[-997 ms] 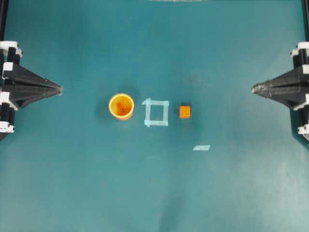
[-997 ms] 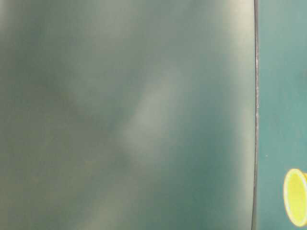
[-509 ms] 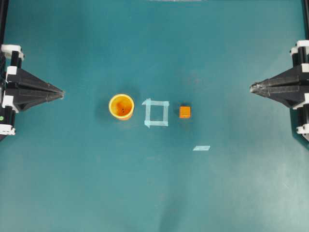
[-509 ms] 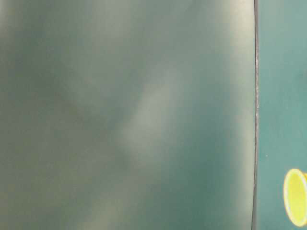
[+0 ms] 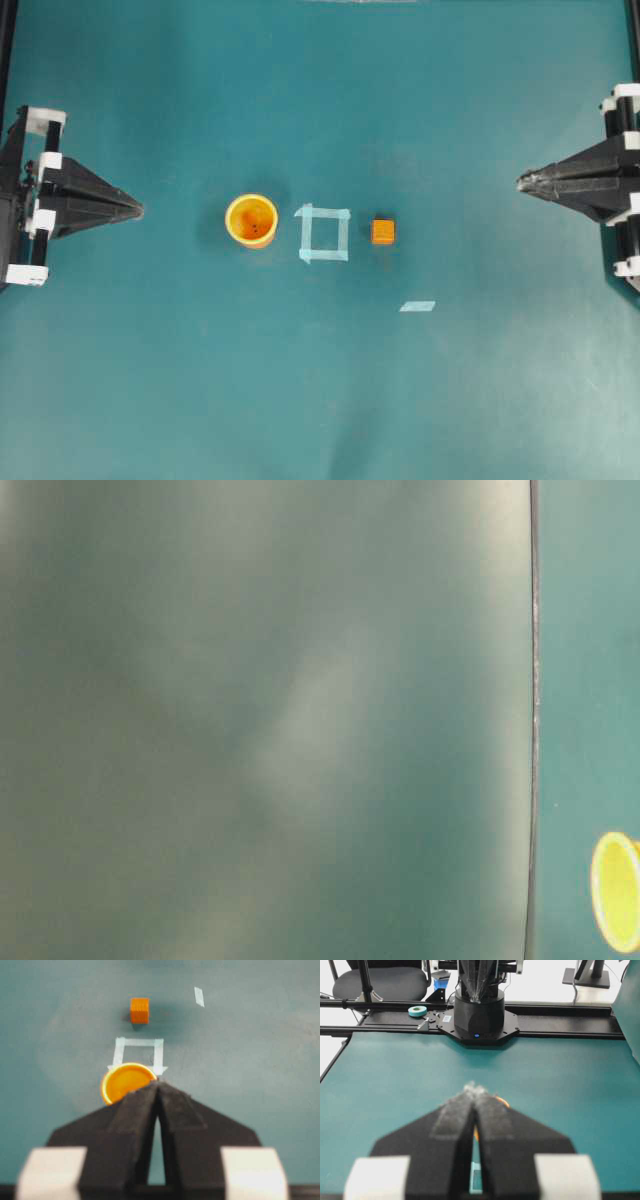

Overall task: Move the cup to the left with left arm.
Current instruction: 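Open the left gripper and move it right toward the orange cup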

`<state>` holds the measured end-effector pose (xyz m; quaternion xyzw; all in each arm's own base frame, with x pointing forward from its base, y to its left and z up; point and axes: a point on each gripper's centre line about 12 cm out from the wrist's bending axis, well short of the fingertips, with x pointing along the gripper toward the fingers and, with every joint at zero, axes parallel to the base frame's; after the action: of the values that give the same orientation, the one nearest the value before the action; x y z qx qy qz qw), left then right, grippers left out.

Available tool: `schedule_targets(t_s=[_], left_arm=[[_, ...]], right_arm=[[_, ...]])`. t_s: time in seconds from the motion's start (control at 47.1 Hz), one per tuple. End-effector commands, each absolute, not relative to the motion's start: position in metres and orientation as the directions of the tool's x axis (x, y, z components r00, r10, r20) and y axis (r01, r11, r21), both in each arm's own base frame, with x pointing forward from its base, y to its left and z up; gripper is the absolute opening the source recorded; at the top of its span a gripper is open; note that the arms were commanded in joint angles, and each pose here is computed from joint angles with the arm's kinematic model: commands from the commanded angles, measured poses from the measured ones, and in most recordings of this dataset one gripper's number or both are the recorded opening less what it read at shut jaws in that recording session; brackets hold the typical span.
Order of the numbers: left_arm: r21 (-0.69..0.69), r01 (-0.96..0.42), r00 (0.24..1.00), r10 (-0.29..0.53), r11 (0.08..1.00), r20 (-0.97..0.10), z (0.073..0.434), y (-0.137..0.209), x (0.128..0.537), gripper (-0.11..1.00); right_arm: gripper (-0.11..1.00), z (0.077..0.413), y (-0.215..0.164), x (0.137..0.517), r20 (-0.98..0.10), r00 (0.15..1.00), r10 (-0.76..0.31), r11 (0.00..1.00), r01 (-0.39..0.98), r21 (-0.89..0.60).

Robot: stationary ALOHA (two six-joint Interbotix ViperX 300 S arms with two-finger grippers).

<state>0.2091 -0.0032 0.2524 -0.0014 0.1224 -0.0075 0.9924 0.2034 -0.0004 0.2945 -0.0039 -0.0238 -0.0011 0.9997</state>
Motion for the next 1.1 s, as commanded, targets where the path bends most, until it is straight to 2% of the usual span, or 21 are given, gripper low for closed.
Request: schedule_targets(t_s=[0.0, 0.255, 0.34, 0.509, 0.722, 1.082], left_arm=[[-0.012, 0.016, 0.972, -0.018, 1.000, -0.236, 0.258, -0.004, 0.214, 0.10], [-0.031, 0.008, 0.955, -0.017, 0.999, -0.296, 0.239, -0.004, 0.218, 0.69], [-0.031, 0.008, 0.943, -0.018, 0.999, -0.333, 0.226, -0.004, 0.220, 0.81], [-0.025, 0.008, 0.916, -0.017, 1.000, -0.401, 0.194, -0.004, 0.226, 0.81], [-0.016, 0.015, 0.928, -0.020, 1.000, -0.371, 0.163, -0.004, 0.236, 0.81], [0.011, 0.008, 0.909, -0.002, 1.000, -0.416, 0.127, 0.001, 0.274, 0.81]], right_arm=[[-0.01, 0.304, 0.000, 0.206, 0.063, 0.998, -0.002, 1.000, 0.002, -0.006], [-0.01, 0.302, 0.000, 0.206, 0.049, 0.999, -0.002, 1.000, 0.002, -0.011], [-0.01, 0.303, 0.000, 0.206, 0.051, 0.999, -0.002, 1.000, 0.002, -0.011], [-0.01, 0.301, 0.000, 0.206, 0.043, 0.999, -0.002, 1.000, 0.002, -0.011], [-0.01, 0.300, 0.000, 0.206, 0.038, 0.999, -0.001, 1.000, 0.002, -0.017], [-0.01, 0.299, 0.000, 0.206, 0.026, 1.000, 0.001, 1.000, 0.000, -0.027]])
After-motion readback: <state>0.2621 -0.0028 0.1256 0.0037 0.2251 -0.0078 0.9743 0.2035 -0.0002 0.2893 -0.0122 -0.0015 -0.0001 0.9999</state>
